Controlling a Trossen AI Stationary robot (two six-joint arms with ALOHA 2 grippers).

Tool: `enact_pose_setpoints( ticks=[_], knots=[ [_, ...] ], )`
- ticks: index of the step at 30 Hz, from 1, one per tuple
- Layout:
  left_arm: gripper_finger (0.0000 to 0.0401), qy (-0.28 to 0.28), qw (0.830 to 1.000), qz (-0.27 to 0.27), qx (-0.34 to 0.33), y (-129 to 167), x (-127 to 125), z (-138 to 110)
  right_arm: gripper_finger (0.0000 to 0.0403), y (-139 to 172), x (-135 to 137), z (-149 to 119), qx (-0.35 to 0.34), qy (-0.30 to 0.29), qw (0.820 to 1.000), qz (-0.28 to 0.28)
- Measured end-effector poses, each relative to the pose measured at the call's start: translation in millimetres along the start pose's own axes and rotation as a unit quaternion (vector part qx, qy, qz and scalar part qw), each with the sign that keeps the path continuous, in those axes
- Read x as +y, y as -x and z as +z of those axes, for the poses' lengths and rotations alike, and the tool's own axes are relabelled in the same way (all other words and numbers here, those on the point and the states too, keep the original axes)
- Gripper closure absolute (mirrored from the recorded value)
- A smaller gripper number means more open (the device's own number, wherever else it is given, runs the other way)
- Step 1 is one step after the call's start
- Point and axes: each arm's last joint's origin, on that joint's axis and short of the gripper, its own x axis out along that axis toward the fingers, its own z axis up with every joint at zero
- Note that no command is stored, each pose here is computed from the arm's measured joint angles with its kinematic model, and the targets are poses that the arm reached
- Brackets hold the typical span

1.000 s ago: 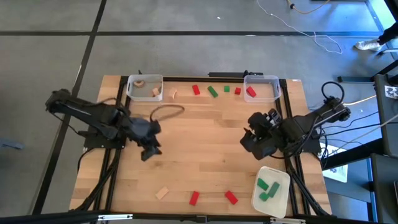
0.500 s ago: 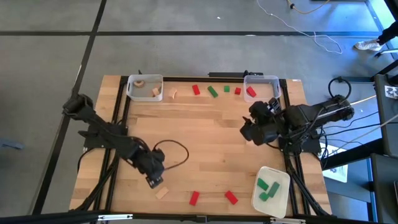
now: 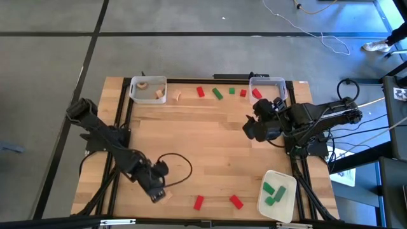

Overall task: Sort & place blocks by color
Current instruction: Put the light brown block into the gray bin

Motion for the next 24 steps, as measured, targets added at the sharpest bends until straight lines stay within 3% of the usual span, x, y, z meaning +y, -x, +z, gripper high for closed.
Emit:
enact_pose_setpoints(
  ticks=[6,13,24],
  knots=[
    [0.0206,-0.012,0.995,-0.063,-0.074,-16,-23,-10,0.0148,1,6,-1,0.042,0.074,0.995,0.059],
    [0.0206,0.04,0.998,-0.025,-0.035,-52,-23,-25,0.0148,5,24,7,0.014,0.149,0.974,0.168],
    [0.0206,0.01,0.998,0.007,-0.059,-64,-26,-28,0.0148,8,33,16,-0.033,0.153,0.964,0.216]
  ],
)
